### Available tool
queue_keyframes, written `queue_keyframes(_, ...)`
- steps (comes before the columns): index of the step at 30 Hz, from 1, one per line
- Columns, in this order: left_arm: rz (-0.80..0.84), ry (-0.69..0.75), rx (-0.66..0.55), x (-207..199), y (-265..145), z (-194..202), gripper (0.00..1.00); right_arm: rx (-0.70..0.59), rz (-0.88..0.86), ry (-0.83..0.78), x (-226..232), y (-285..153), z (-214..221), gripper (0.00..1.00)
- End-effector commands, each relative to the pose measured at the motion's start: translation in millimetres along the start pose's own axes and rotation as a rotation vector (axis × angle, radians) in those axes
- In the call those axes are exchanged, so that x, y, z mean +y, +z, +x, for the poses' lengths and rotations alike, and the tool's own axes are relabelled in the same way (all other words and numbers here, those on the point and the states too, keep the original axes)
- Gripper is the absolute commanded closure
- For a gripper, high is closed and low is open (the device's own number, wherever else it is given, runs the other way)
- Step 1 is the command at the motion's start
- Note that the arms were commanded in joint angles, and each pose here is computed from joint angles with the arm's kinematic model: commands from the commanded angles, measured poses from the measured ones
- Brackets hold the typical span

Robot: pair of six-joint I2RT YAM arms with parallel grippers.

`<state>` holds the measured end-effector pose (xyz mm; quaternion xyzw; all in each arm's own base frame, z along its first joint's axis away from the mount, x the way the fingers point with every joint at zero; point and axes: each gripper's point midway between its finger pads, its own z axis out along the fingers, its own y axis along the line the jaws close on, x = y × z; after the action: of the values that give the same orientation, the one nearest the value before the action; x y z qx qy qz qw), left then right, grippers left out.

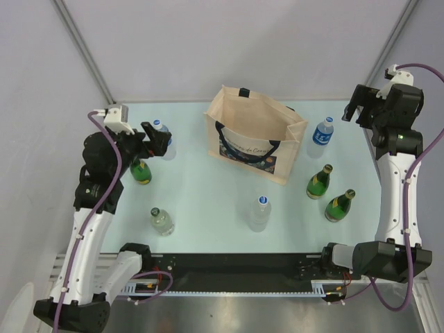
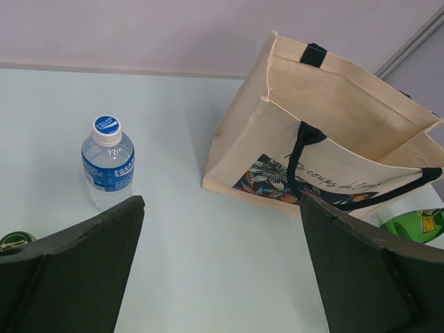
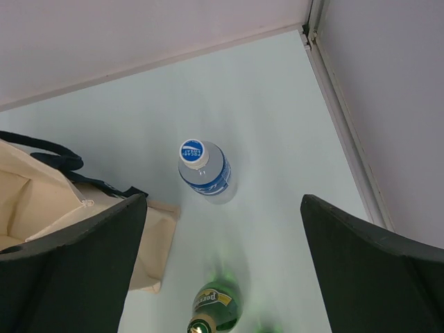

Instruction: Place the beverage into the canvas bag

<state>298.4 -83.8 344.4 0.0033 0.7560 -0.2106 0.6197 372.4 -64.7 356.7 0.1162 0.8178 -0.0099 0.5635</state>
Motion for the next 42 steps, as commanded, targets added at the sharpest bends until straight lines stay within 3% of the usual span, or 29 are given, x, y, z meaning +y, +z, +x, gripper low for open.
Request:
queue_keyframes(1,0.048,-0.007,-0.036,-10,1,-14,0.0,-0.076,0.013,-0.001,0,-14,-26,0.0)
queue_keyframes(9,0.076,-0.018,-0.02,-13,7,-10,0.0,-0.128,-0.159,-0.268,21,-13,-27,0.0)
queue_keyframes(16,0.089,-0.028,-0.017,-14,10,-5,0.0,0.057,-0.213,-0.238,19,21,-11,0.0)
queue_keyframes(24,0.12,-0.046,-0.01,-18,19,-4,0.0,0.248,-0.415,-0.253,35,63,24,0.0)
queue_keyframes(32,0.109,-0.036,-0.011,-15,20,-4,0.0,0.316,-0.502,-0.305,41,95,43,0.0)
queue_keyframes(42,0.103,-0.048,-0.003,-13,24,0,0.0,0.418,-0.467,-0.35,46,134,80,0.06)
